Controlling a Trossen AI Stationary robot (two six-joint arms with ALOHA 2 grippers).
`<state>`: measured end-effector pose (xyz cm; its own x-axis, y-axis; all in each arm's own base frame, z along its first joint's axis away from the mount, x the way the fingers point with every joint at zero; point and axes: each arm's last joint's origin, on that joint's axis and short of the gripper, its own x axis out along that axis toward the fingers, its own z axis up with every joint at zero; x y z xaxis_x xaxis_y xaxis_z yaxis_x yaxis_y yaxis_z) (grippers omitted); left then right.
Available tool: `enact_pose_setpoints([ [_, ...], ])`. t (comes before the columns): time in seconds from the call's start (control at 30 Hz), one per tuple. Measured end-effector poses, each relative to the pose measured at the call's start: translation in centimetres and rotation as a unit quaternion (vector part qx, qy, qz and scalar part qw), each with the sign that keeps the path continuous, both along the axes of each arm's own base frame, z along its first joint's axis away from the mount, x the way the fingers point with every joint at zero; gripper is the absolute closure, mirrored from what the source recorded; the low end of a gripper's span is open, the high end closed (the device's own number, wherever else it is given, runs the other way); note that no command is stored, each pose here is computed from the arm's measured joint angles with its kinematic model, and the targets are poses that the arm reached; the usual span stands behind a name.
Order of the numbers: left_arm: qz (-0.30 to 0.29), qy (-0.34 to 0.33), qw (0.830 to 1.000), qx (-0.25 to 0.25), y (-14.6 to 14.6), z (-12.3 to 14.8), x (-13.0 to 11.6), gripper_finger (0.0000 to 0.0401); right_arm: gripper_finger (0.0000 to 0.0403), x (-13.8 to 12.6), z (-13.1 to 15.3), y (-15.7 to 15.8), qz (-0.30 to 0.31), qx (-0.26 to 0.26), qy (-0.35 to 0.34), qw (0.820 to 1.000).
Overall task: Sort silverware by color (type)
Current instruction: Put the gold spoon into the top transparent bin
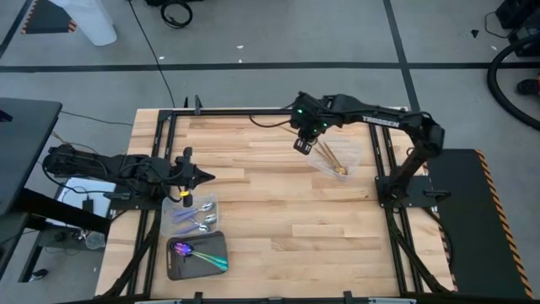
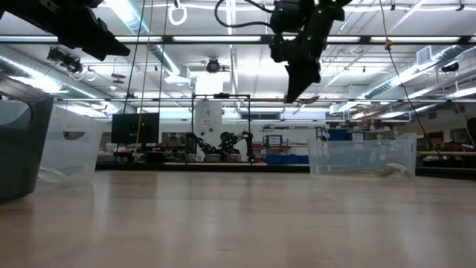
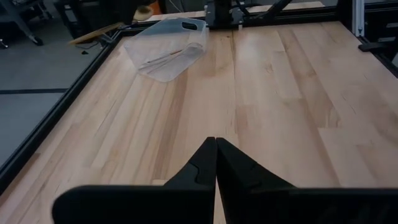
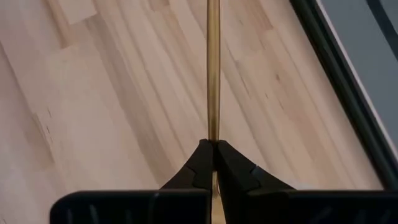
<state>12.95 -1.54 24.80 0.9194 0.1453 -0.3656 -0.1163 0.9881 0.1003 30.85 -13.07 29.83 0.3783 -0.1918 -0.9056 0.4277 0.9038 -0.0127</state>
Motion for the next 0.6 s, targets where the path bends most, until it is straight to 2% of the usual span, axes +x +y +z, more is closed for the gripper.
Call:
enact_pose_setpoints([
  [0.23,0.000,0.000,1.000,0.000,0.0,0.0,0.0,0.0388,0.0389,-2.7,-1.9,1.2,-0.046,0.007,-0.033,0.998],
  [0.43,0.000,0.000,1.000,0.000,0.0,0.0,0.0,0.0388,0.0389,-4.9,-3.0,2.2,-0.088,-0.013,-0.043,0.995],
  [0.6,0.000,0.000,1.000,0.000,0.0,0.0,0.0,0.0388,0.0389,-6.1,-3.6,3.1,-0.099,-0.009,-0.056,0.993],
])
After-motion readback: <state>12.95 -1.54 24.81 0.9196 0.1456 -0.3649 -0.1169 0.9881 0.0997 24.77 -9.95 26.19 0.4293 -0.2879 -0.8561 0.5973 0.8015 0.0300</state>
